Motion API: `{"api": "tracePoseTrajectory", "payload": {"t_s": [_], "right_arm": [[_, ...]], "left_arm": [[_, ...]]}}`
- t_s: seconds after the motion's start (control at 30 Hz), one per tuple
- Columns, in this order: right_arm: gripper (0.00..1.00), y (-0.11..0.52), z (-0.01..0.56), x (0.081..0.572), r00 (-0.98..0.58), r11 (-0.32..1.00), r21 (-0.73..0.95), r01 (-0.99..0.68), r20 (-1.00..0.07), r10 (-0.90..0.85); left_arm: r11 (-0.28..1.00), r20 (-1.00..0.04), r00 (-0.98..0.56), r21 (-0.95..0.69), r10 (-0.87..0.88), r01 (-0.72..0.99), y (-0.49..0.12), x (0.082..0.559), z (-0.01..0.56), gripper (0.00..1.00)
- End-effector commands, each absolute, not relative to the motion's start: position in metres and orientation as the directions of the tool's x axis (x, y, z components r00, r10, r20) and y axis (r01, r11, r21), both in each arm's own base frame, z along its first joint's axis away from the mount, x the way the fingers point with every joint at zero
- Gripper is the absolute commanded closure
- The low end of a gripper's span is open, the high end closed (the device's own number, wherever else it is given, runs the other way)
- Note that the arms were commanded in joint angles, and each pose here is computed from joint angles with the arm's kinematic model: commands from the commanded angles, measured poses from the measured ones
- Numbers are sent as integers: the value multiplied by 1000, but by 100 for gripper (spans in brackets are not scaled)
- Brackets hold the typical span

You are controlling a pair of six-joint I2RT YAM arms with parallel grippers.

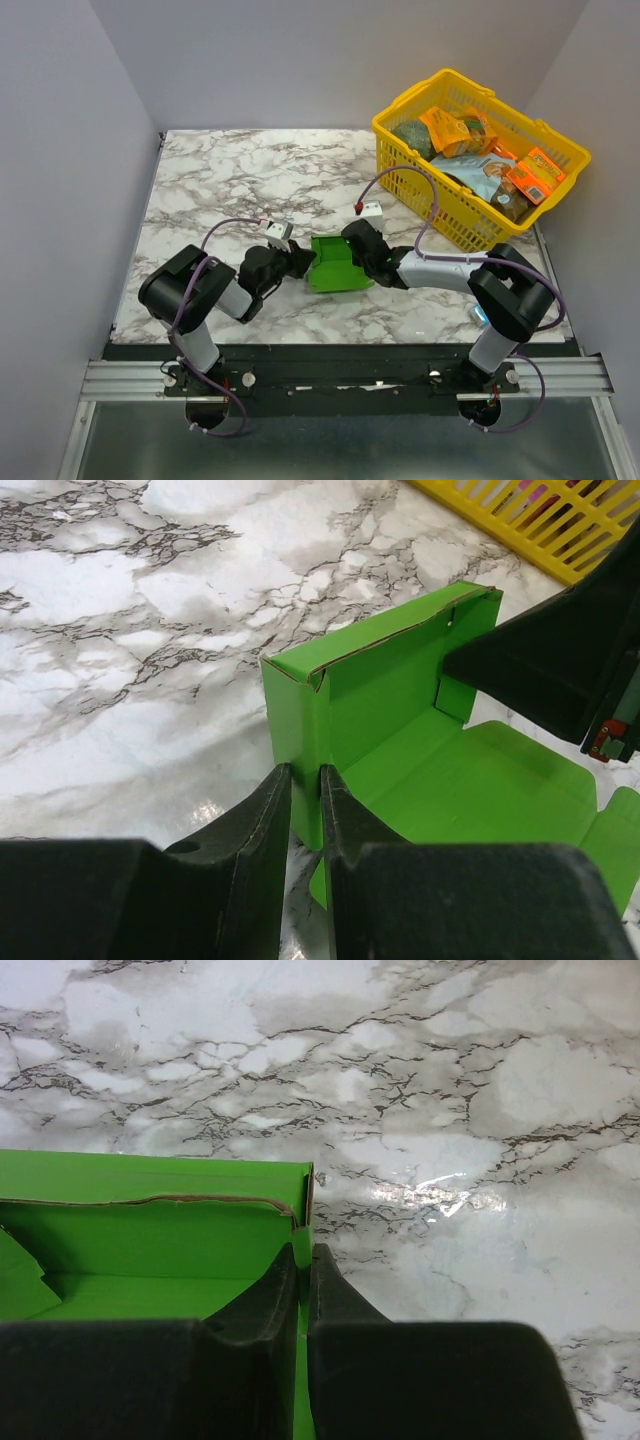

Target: Fold the paper box

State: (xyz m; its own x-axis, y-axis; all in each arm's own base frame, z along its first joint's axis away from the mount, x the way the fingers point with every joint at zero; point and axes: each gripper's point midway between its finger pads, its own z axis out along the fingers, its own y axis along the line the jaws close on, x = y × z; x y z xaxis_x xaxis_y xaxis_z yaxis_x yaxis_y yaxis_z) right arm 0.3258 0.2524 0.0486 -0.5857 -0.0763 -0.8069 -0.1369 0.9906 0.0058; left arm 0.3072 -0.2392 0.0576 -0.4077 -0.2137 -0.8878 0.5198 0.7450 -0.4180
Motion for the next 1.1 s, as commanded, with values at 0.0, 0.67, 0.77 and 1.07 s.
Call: {"api": "tracePoseTrajectory", "payload": {"t_s": [0.0,0.67,0.77,1.07], "right_arm": [[99,255,12,298,-678,975,1,-221,-719,-153],[99,265,17,294,-668,962,55,-269,-730,-144],[99,265,17,294,-667,961,56,-271,-730,-145],[99,257,19,295,-658,970,35,-239,-741,-136]], "left_arm": [[774,-901,-385,-387,-201,501,-235,318,53,74],[896,-897,-428,-274,-107,349,-211,340,13,76],[912,-901,-424,-248,-92,328,-207,342,11,82],[962,-904,-427,-117,-1,246,-189,343,5,100]]}}
